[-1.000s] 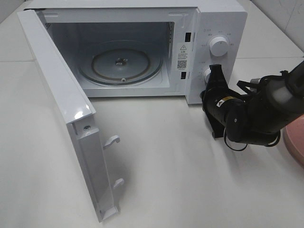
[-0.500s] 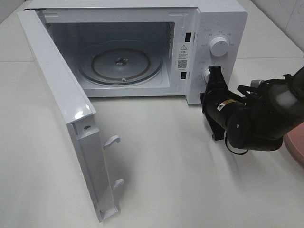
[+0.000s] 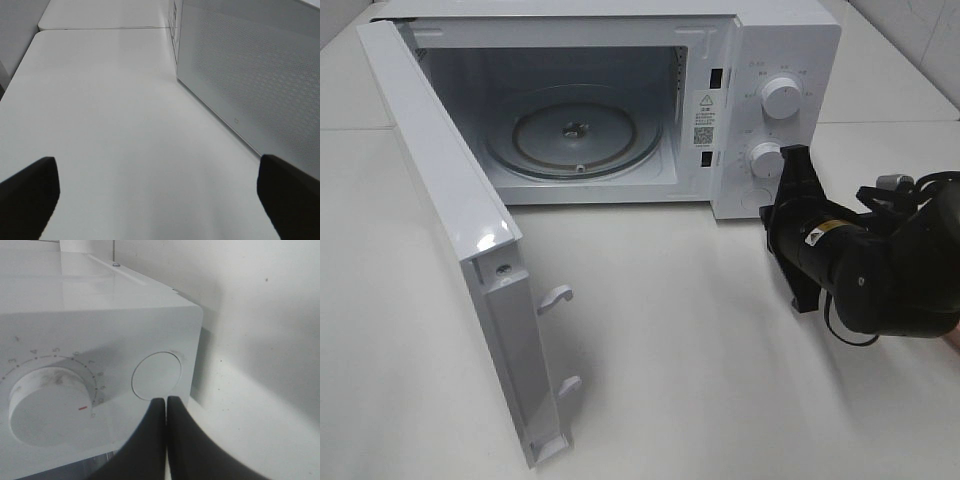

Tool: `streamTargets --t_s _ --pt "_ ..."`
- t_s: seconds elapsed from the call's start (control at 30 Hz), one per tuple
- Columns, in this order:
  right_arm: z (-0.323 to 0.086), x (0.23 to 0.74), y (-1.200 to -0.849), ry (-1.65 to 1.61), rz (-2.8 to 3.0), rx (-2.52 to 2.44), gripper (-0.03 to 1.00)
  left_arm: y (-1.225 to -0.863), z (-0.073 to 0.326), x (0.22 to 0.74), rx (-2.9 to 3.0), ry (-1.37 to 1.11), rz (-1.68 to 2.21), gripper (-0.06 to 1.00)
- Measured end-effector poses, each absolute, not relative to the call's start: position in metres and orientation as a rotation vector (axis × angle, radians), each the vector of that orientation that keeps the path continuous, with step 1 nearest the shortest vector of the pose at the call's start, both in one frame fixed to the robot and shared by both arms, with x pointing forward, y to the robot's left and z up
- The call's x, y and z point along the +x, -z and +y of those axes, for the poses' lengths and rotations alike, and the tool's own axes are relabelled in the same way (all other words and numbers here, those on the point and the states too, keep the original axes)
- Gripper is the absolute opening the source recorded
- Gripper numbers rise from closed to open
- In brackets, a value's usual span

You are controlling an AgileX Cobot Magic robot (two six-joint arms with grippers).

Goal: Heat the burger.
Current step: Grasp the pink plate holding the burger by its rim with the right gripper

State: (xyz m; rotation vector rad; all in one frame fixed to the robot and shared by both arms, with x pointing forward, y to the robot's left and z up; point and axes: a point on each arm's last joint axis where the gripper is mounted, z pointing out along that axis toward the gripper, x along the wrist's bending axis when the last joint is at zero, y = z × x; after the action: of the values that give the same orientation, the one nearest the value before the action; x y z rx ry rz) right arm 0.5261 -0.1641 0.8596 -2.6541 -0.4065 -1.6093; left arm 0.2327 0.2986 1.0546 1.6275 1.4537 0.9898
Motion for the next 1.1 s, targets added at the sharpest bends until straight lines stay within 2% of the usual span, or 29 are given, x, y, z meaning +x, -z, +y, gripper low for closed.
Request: streamTargets --t_s 0.17,0.53,0.77,1.1 --pt "-0.169 0.514 -0.868 1.551 -0.528 -2.696 0.0 -1.055 0.299 0.233 1.627 -0.99 1.454 0.99" --pt "-0.169 0.491 -0.903 1.355 -1.31 -2.664 0.0 -1.055 0.299 0.233 1.627 -0.99 1.454 0.99" --pt "-0.168 0.467 -0.922 1.092 -1.881 -2.428 0.0 -1.055 0.299 0.233 1.627 -0.99 1.454 0.99" --pt "-0.155 0.458 -0.955 0.773 -2.287 -2.014 0.0 -1.055 0.299 0.233 1.627 -0.99 1.454 0.99"
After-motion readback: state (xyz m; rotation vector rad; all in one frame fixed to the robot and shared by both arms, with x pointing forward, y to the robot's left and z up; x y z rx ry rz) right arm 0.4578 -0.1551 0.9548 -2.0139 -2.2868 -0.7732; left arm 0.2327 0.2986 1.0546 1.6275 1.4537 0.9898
